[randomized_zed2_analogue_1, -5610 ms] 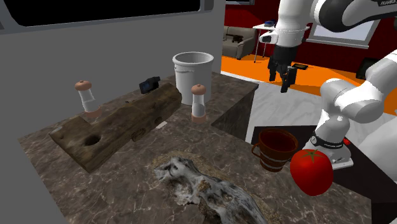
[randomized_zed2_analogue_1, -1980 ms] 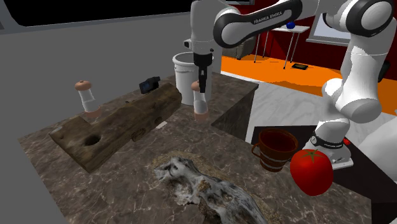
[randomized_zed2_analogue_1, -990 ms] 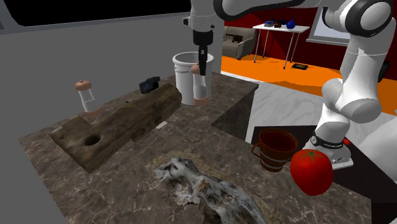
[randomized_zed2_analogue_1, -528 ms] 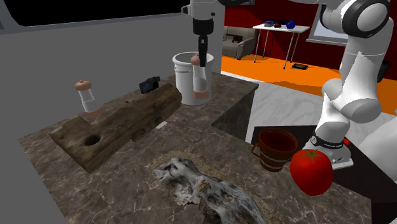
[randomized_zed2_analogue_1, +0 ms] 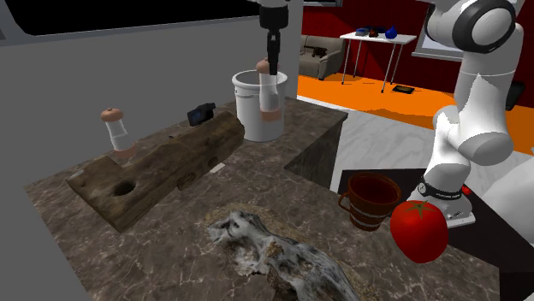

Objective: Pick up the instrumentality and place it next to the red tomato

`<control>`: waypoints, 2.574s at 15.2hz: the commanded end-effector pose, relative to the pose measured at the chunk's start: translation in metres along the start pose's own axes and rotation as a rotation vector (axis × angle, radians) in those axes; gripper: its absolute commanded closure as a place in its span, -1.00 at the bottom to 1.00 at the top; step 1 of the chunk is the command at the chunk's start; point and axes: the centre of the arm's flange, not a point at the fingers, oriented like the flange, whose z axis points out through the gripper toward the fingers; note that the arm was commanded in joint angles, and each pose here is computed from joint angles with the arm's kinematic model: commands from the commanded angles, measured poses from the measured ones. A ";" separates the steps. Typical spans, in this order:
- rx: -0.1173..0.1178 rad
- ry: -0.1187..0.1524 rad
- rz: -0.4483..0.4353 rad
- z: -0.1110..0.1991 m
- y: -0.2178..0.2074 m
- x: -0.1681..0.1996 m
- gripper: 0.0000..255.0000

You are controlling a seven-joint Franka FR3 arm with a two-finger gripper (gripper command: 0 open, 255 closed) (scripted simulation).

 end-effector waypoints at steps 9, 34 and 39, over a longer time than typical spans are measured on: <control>0.000 0.000 0.000 -0.039 -0.031 -0.038 1.00; 0.000 0.000 0.000 -0.100 -0.251 -0.277 1.00; 0.000 0.000 0.000 -0.112 -0.294 -0.324 1.00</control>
